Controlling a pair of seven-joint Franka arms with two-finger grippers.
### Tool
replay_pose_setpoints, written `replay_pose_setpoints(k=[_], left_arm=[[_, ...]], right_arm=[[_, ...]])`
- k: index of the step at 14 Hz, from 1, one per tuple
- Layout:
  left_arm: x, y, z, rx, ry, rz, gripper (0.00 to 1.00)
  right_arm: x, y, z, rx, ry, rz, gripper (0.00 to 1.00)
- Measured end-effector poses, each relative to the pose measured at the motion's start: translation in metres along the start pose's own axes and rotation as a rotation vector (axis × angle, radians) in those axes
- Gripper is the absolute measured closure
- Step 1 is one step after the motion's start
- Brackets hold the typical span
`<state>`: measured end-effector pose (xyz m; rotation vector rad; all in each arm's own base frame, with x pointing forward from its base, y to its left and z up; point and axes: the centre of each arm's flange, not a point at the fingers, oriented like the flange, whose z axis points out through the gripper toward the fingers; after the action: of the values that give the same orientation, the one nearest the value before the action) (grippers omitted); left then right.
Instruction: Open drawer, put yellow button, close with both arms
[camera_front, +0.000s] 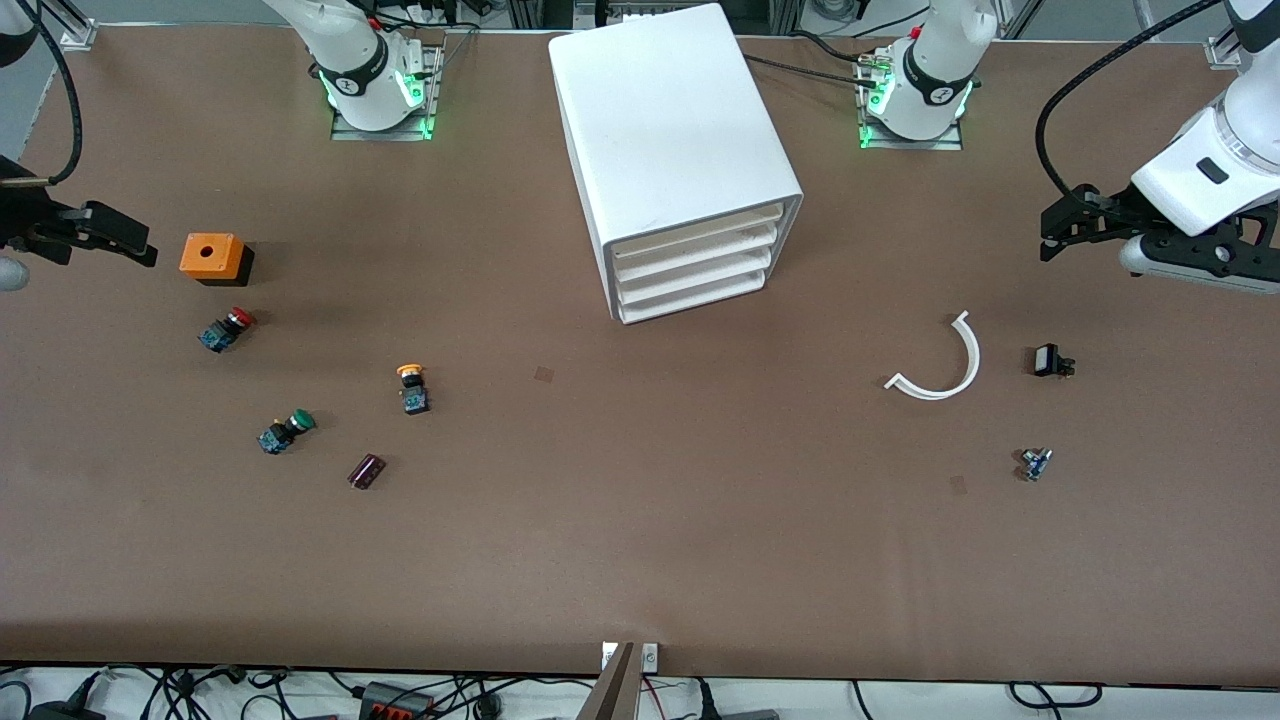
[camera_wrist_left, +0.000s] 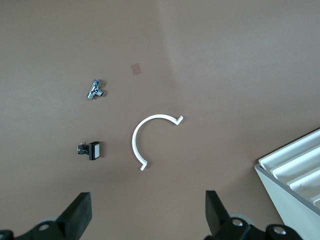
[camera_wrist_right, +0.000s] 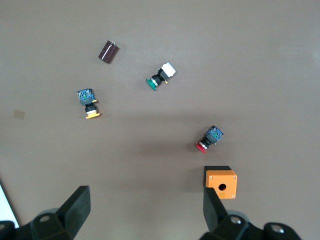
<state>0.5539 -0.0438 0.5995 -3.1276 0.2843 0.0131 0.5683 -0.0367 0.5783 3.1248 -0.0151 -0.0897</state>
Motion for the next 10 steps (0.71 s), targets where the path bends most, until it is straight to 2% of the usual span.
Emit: replay_pose_setpoints(k=[3, 6, 10], left_arm=[[-0.002, 0.0, 0.001, -0.002, -0.015, 0.0, 0.0], [-0.005, 0.001, 0.004, -0.006, -0.047, 0.0, 0.0], [-0.021, 0.023, 0.016, -0.1, -0.195, 0.024, 0.0]], right_arm=[[0.019, -0.01, 0.031, -0.002, -0.013, -0.02, 0.0], [0.039, -0.03, 0.07, -0.005, -0.048, -0.053, 0.0], [0.063, -0.076, 0.129, -0.014, -0.093, -0.126, 0.0]])
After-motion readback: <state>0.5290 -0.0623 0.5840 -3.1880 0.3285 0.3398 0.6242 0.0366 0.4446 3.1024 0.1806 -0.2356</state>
